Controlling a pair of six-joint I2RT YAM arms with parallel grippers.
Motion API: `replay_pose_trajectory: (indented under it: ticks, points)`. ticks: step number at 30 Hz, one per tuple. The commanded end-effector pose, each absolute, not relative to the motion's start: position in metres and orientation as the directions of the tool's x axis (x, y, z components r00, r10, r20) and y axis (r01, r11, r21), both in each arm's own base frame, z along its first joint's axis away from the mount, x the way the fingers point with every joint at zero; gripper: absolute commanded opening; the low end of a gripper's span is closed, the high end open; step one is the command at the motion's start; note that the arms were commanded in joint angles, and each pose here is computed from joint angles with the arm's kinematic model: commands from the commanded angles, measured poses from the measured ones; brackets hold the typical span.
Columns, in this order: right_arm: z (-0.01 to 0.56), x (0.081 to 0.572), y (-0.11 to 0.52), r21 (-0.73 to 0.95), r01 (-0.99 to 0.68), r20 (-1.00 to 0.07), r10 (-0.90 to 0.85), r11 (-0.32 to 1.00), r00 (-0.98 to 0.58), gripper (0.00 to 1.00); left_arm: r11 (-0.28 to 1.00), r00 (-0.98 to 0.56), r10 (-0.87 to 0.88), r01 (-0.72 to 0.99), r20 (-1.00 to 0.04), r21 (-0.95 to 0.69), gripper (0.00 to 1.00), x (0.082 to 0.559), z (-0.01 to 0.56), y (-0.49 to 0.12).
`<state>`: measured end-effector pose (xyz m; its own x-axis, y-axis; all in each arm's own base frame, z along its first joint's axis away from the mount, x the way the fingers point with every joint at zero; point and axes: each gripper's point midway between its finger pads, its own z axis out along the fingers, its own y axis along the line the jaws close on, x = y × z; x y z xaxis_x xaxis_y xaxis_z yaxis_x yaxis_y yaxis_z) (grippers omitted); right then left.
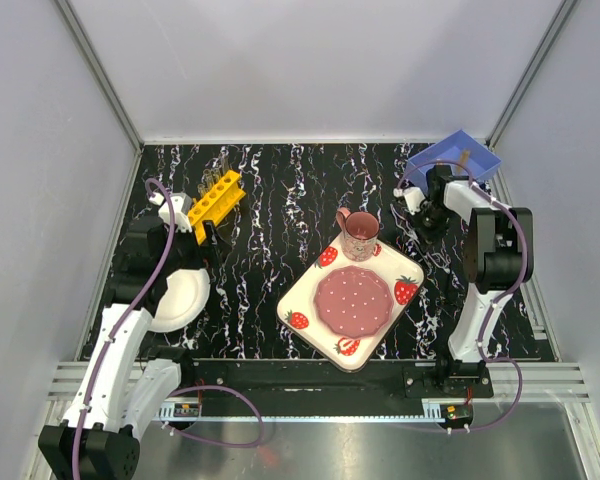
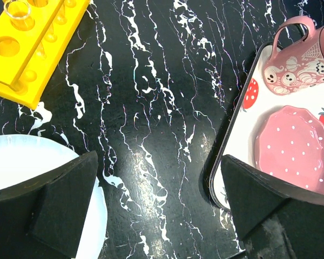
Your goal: Organize the chemistry lab equipment
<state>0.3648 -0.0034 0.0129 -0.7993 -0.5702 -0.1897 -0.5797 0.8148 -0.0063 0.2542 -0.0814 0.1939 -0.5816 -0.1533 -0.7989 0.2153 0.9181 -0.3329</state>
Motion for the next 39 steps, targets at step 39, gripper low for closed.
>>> replay_pose_trajectory:
  ticks: [39]
  points:
    - [0.020, 0.509, 0.070, 0.153, -0.423, -0.434, -0.324, 0.893, -0.841, 0.45, 0.921, -0.544, -0.146, 0.230, -0.826, -0.314, 0.99, 0.261, 0.200, -0.080]
